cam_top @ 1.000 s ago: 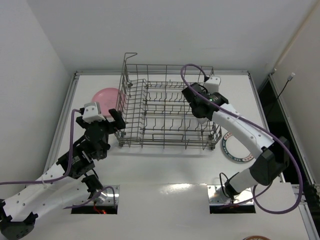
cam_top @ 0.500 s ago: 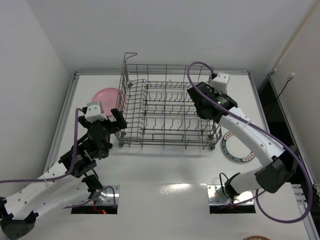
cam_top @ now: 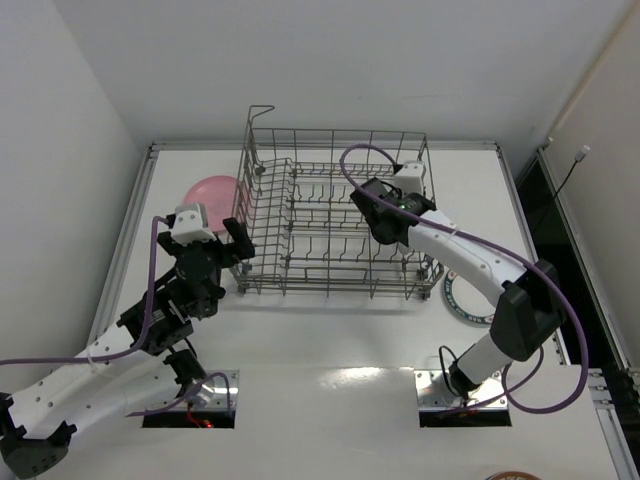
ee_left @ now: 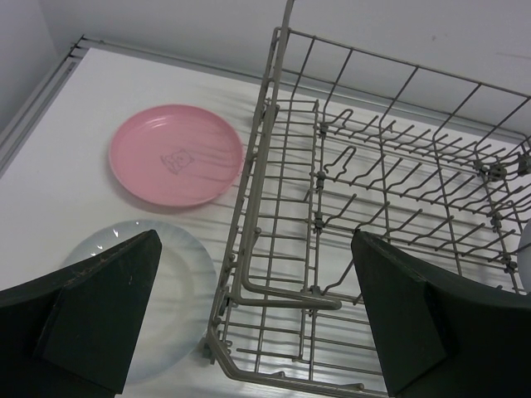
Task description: Load the plates into the dish rack
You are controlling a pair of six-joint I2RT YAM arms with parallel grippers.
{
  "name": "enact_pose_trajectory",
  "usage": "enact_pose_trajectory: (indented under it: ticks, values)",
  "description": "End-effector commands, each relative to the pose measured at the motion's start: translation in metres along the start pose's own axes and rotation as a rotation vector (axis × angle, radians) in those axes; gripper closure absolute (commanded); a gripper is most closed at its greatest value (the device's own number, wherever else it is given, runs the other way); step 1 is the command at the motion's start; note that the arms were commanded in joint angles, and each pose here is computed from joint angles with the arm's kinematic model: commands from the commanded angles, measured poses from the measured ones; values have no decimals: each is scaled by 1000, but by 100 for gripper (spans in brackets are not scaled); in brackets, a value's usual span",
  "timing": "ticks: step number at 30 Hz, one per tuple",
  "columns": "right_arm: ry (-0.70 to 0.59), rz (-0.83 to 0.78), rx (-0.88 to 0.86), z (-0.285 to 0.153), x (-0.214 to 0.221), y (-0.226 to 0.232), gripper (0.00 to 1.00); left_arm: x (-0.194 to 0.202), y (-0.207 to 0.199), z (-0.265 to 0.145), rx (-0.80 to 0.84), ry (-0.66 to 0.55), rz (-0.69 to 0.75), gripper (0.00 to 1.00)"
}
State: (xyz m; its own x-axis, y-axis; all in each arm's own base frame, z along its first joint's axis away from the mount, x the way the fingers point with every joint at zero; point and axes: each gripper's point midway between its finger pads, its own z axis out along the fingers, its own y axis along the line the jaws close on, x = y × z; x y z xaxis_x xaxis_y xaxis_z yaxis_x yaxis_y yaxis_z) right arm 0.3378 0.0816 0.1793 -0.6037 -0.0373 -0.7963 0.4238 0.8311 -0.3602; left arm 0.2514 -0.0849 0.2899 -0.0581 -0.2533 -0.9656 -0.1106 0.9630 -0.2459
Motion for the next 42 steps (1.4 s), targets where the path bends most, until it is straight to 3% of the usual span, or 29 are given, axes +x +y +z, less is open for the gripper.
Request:
enact_pose_trajectory:
  ticks: [1,6,11,16,21,25,30,34,36,37,38,40,42]
  values:
    - [-66,81,-21,-6,-18,6,98,-5,-6,-1,24,-18,-19,0]
    - [-43,63,-40,-8,-12,22,84,-8,-6,-2,27,-28,-34,0]
    - [-28,72,-84,-17,-16,36,52,-8,-6,-2,27,-28,-34,0]
    - [-40,128,-126,-30,-33,31,41,-6,-13,-1,55,-18,-24,0]
    - [-76,216,-174,-58,-58,-6,29,-6,-13,-1,55,-18,-24,0]
    - [-102,304,-161,-69,-63,-66,17,-6,-13,-1,55,-18,-24,0]
    - [-72,392,-139,-54,-34,-123,12,-6,-13,-1,55,-18,-24,0]
    - [15,383,-5,-24,-3,-155,4,-6,-13,-1,55,-18,-24,0]
    - [72,399,5,3,19,-153,2,-9,-11,-2,57,-25,-34,0]
    - [128,393,-76,12,32,-141,2,-9,-10,-2,49,-28,-34,0]
    - [211,434,-36,33,63,-152,2,-12,-9,-3,51,-33,-41,0]
    - [286,509,-123,50,93,-139,2,-12,-9,-3,51,-33,-41,0]
    - [294,603,-144,58,105,-150,3,-13,-6,-5,42,-37,-43,0]
